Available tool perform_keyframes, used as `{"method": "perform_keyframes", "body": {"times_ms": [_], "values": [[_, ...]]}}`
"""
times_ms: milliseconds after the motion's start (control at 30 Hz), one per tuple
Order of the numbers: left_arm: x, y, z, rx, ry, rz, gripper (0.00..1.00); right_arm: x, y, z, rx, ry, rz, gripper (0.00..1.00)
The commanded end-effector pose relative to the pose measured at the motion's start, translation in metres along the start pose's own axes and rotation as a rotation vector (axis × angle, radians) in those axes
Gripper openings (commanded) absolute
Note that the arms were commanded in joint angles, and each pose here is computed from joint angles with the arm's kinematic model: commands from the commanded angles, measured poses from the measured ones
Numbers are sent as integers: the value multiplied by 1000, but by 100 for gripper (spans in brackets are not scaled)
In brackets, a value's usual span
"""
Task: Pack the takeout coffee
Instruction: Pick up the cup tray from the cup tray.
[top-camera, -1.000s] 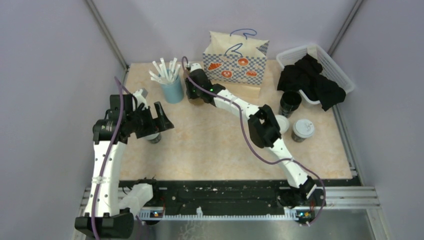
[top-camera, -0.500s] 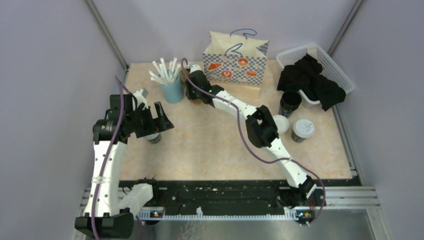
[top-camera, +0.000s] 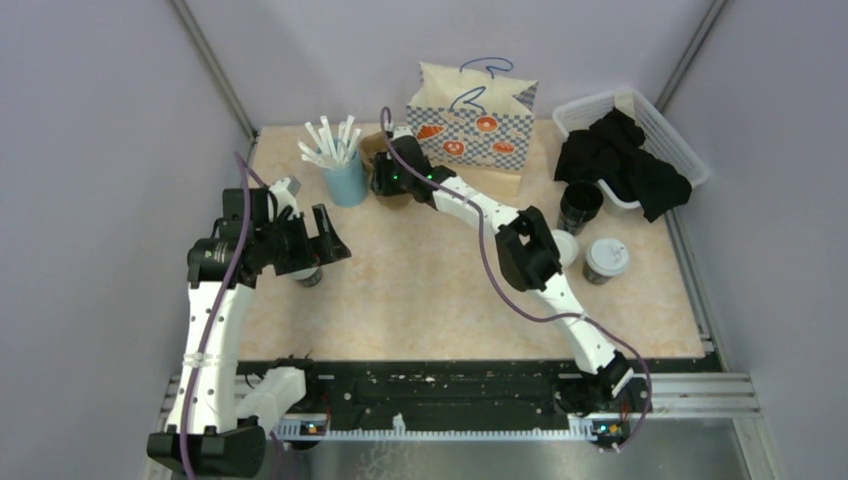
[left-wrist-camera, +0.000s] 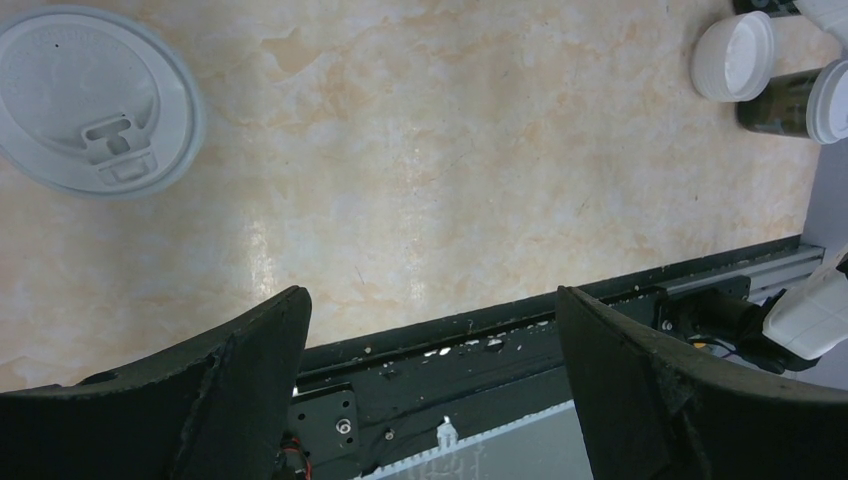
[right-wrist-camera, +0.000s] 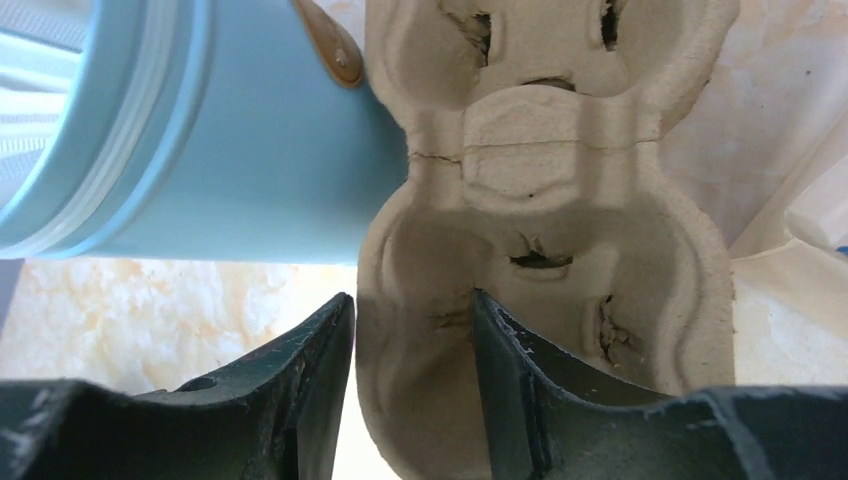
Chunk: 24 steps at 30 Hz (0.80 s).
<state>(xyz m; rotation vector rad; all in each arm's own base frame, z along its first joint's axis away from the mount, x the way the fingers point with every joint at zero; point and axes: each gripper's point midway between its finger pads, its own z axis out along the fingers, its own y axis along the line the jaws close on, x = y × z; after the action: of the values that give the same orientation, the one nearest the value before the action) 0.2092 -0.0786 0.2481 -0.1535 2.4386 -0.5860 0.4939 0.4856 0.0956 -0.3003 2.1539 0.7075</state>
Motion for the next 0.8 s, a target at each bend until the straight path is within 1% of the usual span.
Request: {"method": "perform_keyframes", "body": {"times_ms": [0, 167, 300, 400, 467, 533, 767], "values": [[-10, -7, -4, 29, -43, 37, 99, -21, 5, -10, -64, -16, 108, 47], [-11, -7, -6, 26, -48, 36, 99, -14, 1, -6, -53, 4, 106, 32], [-11, -7, -5, 24, -47, 35, 99, -10, 1, -6, -53, 15, 101, 26], [-11, -7, -5, 27, -47, 34, 99, -12, 1, -9, -48, 13, 97, 19], [-11, -7, -4, 28, -46, 32, 99, -18, 4, -13, -50, 7, 88, 12], [-11, -7, -4, 28, -46, 30, 99, -25, 7, -21, -51, 8, 83, 0], [-15, -10, -1, 46, -59, 30, 99, -49, 13, -57, 12, -8, 37, 0]]}}
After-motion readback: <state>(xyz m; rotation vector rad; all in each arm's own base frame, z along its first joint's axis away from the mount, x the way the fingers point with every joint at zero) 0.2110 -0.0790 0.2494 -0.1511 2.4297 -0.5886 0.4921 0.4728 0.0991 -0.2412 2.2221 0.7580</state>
